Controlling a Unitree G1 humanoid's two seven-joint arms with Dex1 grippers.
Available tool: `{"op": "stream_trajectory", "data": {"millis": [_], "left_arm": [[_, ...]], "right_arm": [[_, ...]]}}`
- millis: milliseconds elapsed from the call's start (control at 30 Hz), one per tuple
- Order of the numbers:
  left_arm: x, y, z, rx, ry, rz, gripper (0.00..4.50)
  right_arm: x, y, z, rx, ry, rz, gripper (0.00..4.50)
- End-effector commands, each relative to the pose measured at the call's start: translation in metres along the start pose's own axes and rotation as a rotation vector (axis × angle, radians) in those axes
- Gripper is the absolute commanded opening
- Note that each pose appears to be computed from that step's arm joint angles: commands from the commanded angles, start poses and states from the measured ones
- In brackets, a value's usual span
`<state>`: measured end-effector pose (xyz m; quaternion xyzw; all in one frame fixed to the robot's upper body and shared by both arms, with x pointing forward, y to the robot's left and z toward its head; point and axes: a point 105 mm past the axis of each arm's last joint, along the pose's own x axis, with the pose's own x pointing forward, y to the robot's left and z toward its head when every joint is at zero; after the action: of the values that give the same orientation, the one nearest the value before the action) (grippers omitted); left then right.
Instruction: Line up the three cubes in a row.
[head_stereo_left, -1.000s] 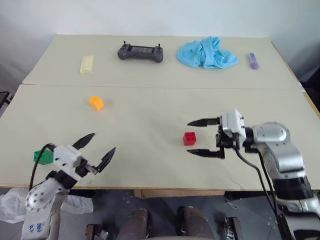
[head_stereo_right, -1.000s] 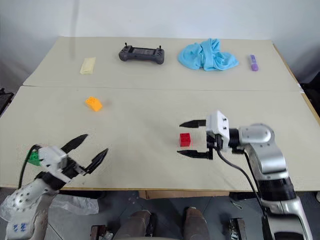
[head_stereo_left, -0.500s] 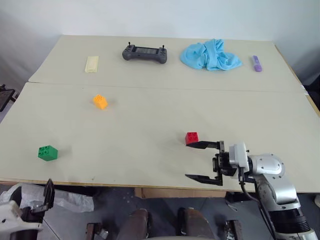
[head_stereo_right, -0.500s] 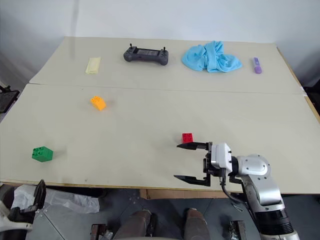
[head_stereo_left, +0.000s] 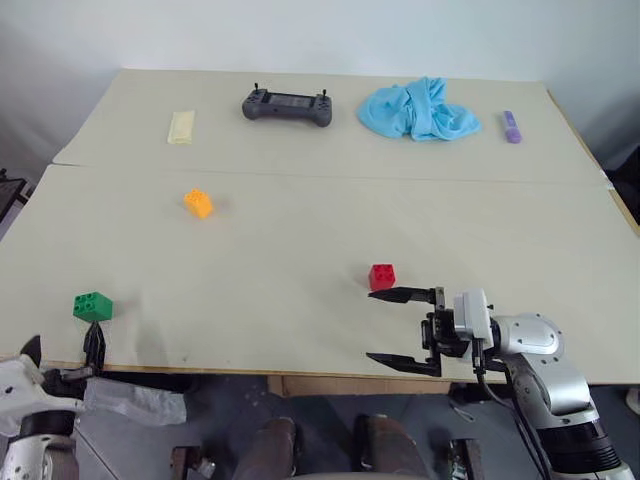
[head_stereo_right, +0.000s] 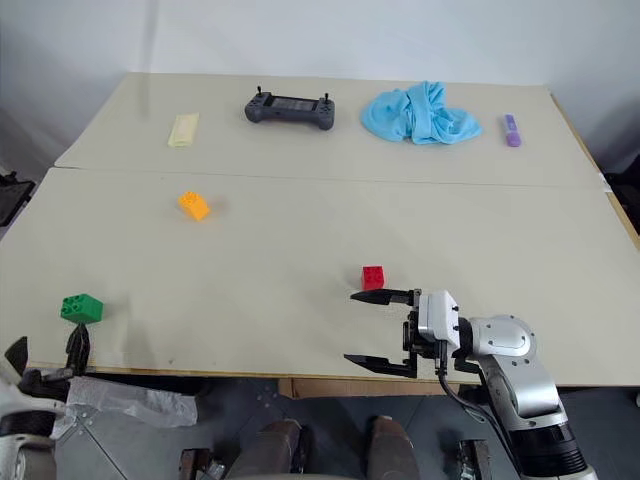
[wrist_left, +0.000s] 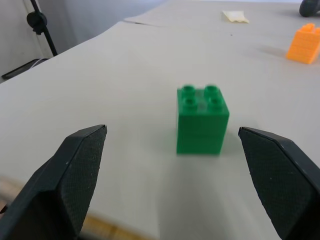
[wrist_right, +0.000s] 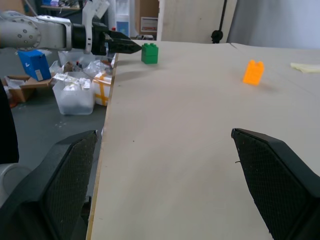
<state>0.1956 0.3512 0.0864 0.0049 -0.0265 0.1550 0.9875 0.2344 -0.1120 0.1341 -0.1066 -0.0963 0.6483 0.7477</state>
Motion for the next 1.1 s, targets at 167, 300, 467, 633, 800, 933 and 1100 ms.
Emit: {"op": "stream_trajectory", "data": {"millis": [167,300,467,633,800,933,1100], "left_arm": [[0.026,-0.008,0.003,-0.012,-0.007,-0.014,4.50],[0.034,-0.012,0.005,0.001,-0.014,-0.046,4.10],[0.036,-0.020,0.006,-0.002,-0.017,-0.084,2.71],[0.042,-0.031,0.031,0.024,-0.094,-0.212,1.50],[0.049,-0.114,0.088,0.196,-0.162,-0.872,1.50],[0.053,-0.176,0.095,0.362,-0.179,-1.238,1.50],[0.041,-0.239,0.084,0.384,-0.142,-1.695,1.50]], "right_arm": [[0.003,0.005,0.009,-0.016,-0.011,-0.023,4.48],[0.002,0.005,0.008,-0.018,0.001,-0.035,4.50],[0.001,0.003,0.008,-0.027,0.007,-0.058,4.50],[0.000,0.002,0.010,-0.015,-0.018,-0.094,4.50],[-0.008,-0.006,0.007,-0.036,0.010,-0.181,4.50],[-0.025,-0.016,0.009,-0.057,0.018,-0.262,4.50],[-0.057,-0.029,0.007,-0.082,0.069,-0.401,4.50]]}}
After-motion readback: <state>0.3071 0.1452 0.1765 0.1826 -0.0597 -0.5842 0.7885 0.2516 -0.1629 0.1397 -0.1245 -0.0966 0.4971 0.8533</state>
